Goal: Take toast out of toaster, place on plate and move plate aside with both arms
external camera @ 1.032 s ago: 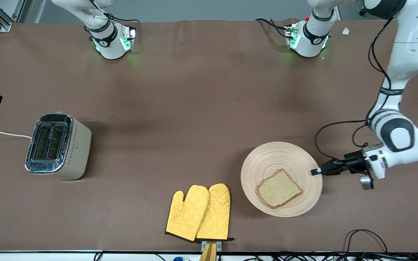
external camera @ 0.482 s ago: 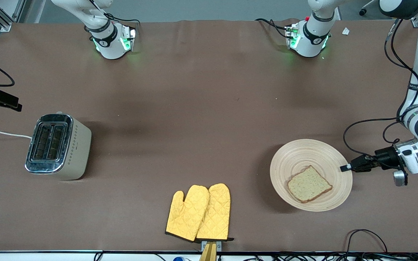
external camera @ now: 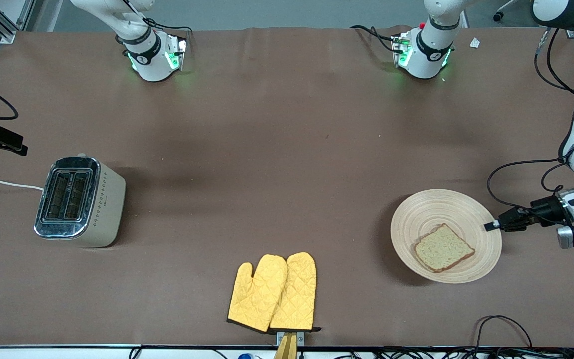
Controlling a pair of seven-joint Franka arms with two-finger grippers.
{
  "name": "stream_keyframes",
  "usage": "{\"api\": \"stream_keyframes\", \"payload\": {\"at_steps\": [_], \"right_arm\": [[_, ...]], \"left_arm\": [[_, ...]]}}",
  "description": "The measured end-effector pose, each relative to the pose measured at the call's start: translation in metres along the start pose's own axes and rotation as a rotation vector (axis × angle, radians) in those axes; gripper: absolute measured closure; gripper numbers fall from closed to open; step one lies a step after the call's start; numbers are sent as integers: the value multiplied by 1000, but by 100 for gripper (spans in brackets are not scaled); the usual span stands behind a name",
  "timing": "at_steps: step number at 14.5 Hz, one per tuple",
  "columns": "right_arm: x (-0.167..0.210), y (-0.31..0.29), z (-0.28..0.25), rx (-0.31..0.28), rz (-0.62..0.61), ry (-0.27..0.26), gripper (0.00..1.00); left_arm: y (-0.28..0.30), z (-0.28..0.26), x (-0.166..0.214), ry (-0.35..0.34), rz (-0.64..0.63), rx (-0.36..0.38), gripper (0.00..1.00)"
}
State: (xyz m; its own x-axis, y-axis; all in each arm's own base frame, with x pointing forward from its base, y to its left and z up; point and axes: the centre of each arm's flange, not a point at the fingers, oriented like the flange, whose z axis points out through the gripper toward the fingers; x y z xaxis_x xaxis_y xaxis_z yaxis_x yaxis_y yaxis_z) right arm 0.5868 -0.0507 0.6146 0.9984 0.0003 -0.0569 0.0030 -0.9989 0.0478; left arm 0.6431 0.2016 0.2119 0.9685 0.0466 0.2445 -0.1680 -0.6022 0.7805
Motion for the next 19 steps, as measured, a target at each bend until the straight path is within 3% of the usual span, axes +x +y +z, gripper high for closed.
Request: {"api": "stream_keyframes", "payload": {"at_steps": [4, 7, 16, 18, 19], "right_arm": [[1, -21, -5, 9, -13, 15, 0], [1, -28, -5, 29, 103, 12, 0], [0, -51, -11, 27, 92, 24, 0], [1, -45, -13, 27, 100, 44, 0], [2, -42, -14, 28, 105, 53, 0]], "left_arm": [[-26, -21, -17, 10, -20, 7, 90], [-40, -27, -26, 13, -21, 2, 90], [-65, 11, -69, -72, -137, -128, 90], [-67, 13, -70, -76, -153, -135, 88], [-66, 13, -69, -76, -156, -136, 81]]}}
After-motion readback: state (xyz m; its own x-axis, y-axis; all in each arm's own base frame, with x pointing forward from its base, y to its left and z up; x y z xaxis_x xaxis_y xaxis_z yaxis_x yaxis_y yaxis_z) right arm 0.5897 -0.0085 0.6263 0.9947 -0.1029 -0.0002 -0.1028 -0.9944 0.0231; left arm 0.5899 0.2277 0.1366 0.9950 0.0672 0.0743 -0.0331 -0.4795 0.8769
